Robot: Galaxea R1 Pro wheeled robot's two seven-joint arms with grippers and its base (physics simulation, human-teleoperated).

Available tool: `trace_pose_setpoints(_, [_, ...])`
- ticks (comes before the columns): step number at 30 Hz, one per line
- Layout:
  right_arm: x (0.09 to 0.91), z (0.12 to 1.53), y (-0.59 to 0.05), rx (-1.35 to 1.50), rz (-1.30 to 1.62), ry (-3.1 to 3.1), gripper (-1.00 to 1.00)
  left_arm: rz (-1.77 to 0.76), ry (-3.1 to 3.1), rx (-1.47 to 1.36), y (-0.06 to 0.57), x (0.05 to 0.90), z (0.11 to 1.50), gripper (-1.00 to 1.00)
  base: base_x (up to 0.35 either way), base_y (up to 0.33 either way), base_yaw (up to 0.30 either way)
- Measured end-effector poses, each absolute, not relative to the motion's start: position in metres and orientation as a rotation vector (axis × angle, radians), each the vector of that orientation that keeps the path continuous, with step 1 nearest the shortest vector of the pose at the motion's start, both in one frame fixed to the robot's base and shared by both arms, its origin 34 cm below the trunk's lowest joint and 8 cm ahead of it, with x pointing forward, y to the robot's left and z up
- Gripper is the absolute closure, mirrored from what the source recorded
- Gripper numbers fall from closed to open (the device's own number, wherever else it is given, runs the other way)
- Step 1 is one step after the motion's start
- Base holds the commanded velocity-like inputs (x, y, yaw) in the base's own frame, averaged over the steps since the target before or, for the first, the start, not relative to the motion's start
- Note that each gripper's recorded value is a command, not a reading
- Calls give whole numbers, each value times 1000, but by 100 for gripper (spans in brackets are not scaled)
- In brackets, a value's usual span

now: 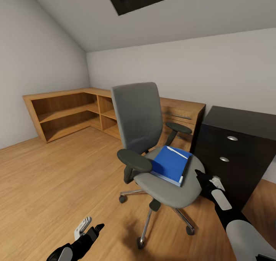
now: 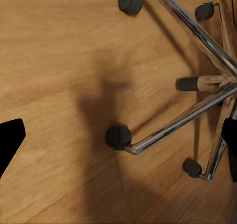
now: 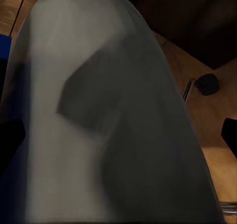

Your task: In the bedroom, organize the workspace by keeping the computer under the desk, ensuring the monitor is on the desk, placing the keyboard on the desk next to the monitor, placing the mouse on the desk next to the keyboard, moving the folder from the swivel chair onto the desk next to the mouse, stacking the notebook on top of the folder with the pen on top of the notebook, and positioning the swivel chair next to the desk.

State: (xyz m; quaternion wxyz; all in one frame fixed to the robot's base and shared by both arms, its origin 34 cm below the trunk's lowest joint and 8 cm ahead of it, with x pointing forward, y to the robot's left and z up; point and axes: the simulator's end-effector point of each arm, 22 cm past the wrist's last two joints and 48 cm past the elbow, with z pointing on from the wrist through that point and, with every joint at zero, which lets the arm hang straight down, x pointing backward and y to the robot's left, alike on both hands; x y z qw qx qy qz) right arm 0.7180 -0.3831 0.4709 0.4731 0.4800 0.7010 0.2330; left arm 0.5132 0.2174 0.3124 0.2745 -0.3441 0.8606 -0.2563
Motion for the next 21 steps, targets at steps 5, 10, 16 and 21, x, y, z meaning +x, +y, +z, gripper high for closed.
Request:
trace_pose_setpoints(5, [718, 471, -384, 1173, 568, 1716, -100, -689, 2313, -925, 218, 513, 313, -100, 71, 48, 0])
trace_pose_setpoints(10, [718, 471, -383, 1172, 568, 1716, -100, -689, 2314, -924, 217, 513, 313, -100, 216, 163, 0])
trace_pose_setpoints(16, [718, 471, -383, 1170, 567, 1717, -100, -689, 2315, -921, 217, 513, 313, -100, 250, 189, 0])
trace_pose_setpoints(21, [718, 471, -383, 1169, 566, 1718, -100, -690, 2317, -918, 216, 513, 313, -100, 252, 190, 0])
